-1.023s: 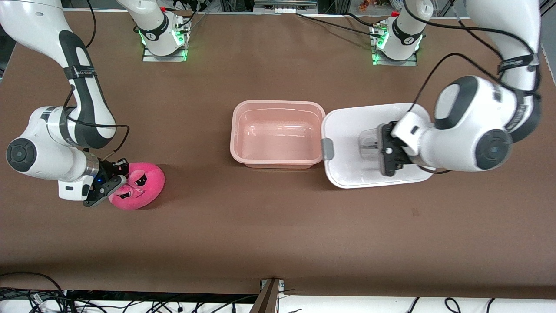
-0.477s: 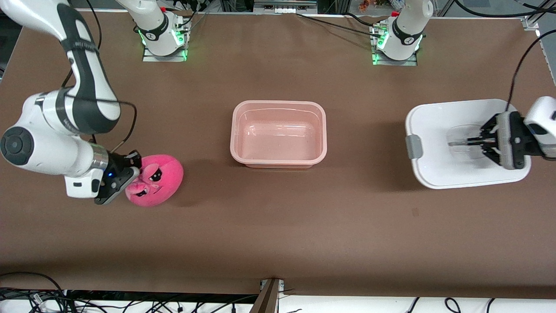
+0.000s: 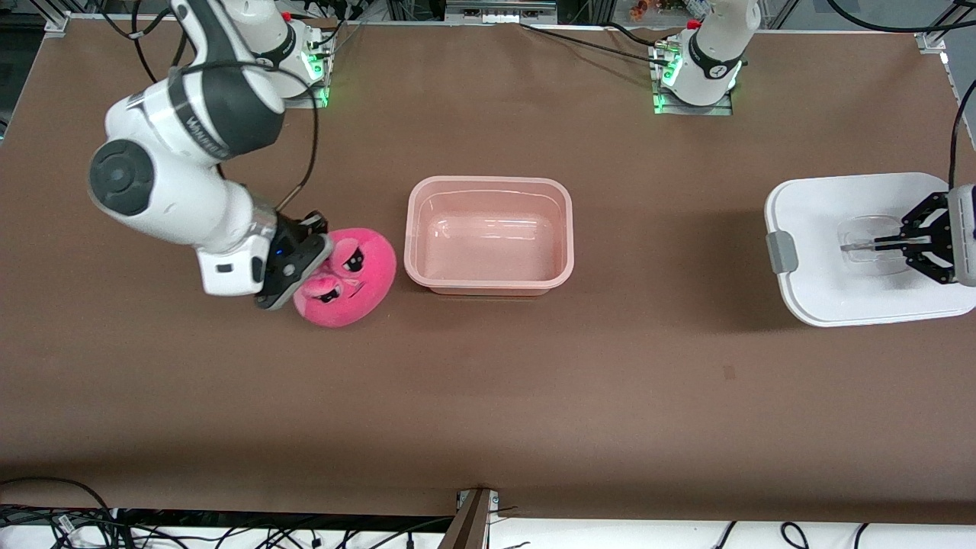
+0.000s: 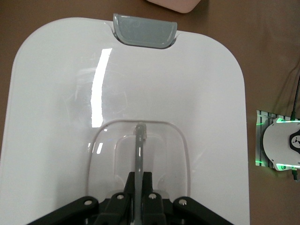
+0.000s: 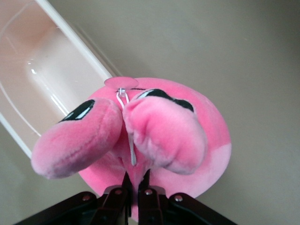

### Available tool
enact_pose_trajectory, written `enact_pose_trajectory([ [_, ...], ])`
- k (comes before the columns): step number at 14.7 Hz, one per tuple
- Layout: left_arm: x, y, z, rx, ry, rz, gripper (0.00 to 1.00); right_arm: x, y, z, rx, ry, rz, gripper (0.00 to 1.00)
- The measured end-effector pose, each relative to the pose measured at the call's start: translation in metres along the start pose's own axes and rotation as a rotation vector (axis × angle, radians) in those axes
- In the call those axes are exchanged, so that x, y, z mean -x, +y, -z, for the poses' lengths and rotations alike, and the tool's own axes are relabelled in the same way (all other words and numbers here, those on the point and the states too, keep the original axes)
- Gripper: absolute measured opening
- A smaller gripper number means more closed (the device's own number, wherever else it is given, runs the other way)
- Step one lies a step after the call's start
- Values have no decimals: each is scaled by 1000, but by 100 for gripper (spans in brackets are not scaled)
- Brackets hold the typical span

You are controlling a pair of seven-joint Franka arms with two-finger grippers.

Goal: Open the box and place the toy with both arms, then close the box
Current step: 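Carry the pink toy over the open box with the right gripper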

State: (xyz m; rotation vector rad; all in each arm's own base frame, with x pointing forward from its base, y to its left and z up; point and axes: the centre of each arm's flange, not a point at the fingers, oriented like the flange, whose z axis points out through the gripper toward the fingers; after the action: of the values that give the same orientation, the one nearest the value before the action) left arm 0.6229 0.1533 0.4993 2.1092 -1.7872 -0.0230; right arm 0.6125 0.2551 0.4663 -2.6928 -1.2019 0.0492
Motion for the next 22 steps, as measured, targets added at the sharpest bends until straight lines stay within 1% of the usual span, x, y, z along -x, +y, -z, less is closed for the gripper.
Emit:
enact_pose_trajectory([
  [3, -10, 0, -1, 3, -7, -18, 7, -20, -52, -10, 17, -36, 42, 7],
  [6, -17, -1, -2, 6, -7, -30, 7, -34, -95, -23, 74, -79, 62, 7],
  [7, -17, -1, -2, 6, -7, -30, 7, -36, -105, -29, 84, -91, 71, 7],
  [10, -22, -1, -3, 8, -7, -40, 7, -37, -118, -42, 87, -129, 94, 7],
  [14, -53, -2, -8, 16, -14, -90, 7, -31, -127, -44, 83, -193, 105, 7],
  [16, -54, -2, -9, 16, -15, -92, 7, -28, -134, -43, 85, -224, 114, 7],
  [20, -54, -2, -9, 16, -15, -91, 7, -33, -166, -49, 143, -253, 185, 7],
  [22, -59, -2, -10, 19, -17, -99, 7, -37, -184, -59, 179, -269, 193, 7],
])
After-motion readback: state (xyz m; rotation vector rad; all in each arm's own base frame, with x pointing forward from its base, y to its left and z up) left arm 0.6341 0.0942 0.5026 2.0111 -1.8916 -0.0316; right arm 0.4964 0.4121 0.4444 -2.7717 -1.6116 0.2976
